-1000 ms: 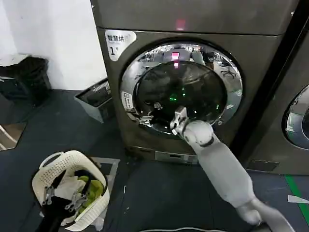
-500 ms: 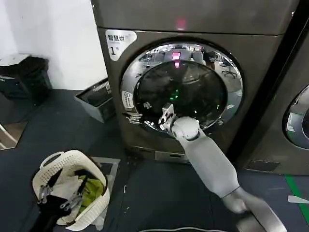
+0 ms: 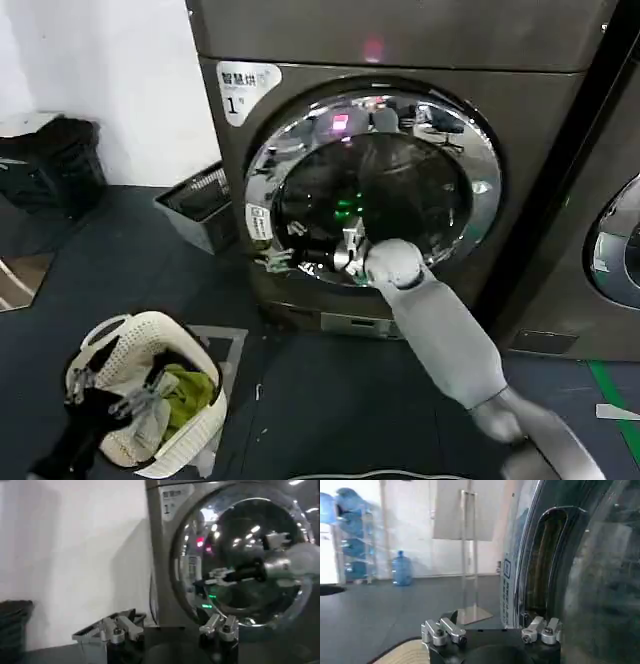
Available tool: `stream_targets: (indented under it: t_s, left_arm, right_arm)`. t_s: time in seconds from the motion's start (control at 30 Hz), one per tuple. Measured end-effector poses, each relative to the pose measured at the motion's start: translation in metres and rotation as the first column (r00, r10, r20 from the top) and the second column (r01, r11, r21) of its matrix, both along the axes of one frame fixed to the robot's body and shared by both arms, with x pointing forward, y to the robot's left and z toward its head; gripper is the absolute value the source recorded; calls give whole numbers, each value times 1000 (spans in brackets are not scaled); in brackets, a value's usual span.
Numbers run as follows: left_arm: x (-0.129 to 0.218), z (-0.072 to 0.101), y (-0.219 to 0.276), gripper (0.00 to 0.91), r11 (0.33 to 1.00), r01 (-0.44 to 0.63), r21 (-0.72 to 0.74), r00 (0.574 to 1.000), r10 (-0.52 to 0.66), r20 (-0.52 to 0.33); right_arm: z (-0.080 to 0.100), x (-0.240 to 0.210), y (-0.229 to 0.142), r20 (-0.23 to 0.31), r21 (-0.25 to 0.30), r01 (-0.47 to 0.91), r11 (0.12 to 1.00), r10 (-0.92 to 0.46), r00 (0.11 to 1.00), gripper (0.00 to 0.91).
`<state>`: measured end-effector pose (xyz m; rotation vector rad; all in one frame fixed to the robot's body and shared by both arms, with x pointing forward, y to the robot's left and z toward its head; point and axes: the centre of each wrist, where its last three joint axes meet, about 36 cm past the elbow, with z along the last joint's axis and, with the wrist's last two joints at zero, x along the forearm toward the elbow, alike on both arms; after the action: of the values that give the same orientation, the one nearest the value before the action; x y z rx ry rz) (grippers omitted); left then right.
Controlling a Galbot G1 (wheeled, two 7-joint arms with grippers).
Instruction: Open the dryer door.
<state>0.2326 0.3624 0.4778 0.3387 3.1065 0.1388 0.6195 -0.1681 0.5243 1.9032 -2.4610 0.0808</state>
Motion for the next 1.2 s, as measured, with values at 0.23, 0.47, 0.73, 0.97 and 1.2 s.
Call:
stream_targets:
  t_s: [0.23,0.47,0.73,0.97,1.2]
  left_arm:
    - [37,3,28,907,996,84,-25,996,-83,22]
    - [77,1,56,907,988,144,-57,989,-142,27]
    - [122,7,76,907,955,220,-200,973,-230,-26]
    - [169,11,60,907,886,402,-233,900,-429,-79]
    - [229,-8,18,907,780,568,-262,798,-600,-56]
  right_arm:
    - [0,-21,-34,17,-20,-132,991,132,991,907]
    - [-4,-49,-70,16,-73,-259,963,261,965,907]
    - [-12,-94,-114,-5,-68,-380,923,380,925,907]
    - [-6,-142,-159,49,-74,-365,928,368,928,907]
    - [1,-203,-224,118,12,-204,979,201,972,907]
